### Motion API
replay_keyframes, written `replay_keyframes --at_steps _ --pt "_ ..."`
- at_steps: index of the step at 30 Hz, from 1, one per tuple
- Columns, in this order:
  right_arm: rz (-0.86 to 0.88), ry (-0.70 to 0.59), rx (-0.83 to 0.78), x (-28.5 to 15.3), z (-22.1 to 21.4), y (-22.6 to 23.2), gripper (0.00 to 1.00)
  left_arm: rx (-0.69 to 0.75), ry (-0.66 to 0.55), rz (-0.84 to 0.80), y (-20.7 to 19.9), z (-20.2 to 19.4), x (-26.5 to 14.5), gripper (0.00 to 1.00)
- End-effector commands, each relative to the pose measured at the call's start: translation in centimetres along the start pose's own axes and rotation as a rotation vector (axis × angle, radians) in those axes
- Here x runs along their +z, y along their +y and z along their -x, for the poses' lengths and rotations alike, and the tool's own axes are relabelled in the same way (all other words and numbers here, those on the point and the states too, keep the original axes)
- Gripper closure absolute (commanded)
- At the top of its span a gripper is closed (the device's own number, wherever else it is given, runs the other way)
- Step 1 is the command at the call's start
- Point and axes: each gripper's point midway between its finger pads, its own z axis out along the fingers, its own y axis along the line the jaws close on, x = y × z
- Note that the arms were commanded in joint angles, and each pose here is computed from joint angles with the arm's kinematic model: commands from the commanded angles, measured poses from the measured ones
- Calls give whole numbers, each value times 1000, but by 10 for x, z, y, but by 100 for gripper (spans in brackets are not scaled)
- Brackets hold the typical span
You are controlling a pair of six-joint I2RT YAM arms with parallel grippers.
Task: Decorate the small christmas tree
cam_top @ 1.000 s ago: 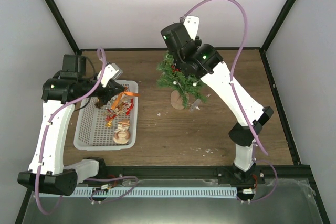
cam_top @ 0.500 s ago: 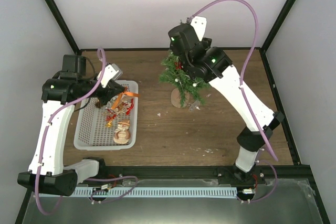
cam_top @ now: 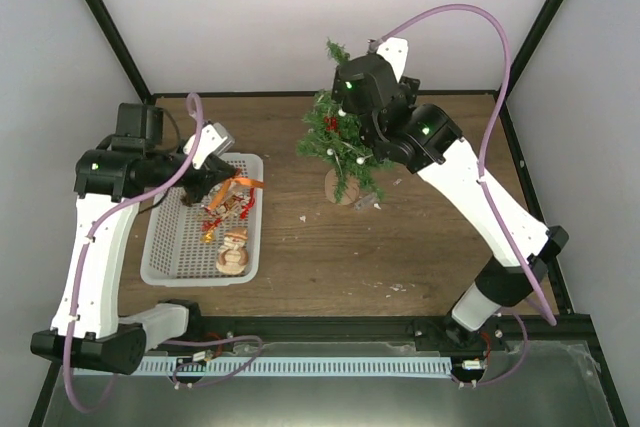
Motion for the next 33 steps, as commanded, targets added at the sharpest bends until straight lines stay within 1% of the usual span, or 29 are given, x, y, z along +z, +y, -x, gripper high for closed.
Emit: replay_keyframes --at_steps 1,5,8,12,16,18,21,24,27,33 --pt "-12 -52 52 -20 20 -19 0 77 -5 59 -1 24 -11 100" --pt "-25 -61 74 -37 18 -46 0 161 31 81 -8 51 -8 100" --pt "-20 -62 102 -51 14 -65 0 256 50 110 -15 79 -6 100" --pt "42 -90 159 -76 15 -88 0 405 74 98 -37 114 16 100" --pt "138 -121 189 -96 14 -100 0 543 82 87 -51 138 46 100" --pt "182 -104 186 -102 9 -99 0 587 55 98 -50 152 63 100" --pt "197 -43 178 -104 -7 -101 0 648 24 101 -47 168 83 100" --pt "218 -12 194 -107 -18 -104 0 679 -8 128 -44 185 102 100" --pt "225 10 205 -109 -30 -109 0 693 -53 149 -46 201 111 100" --pt "209 37 197 -110 -43 -118 0 715 -119 120 -74 215 127 100"
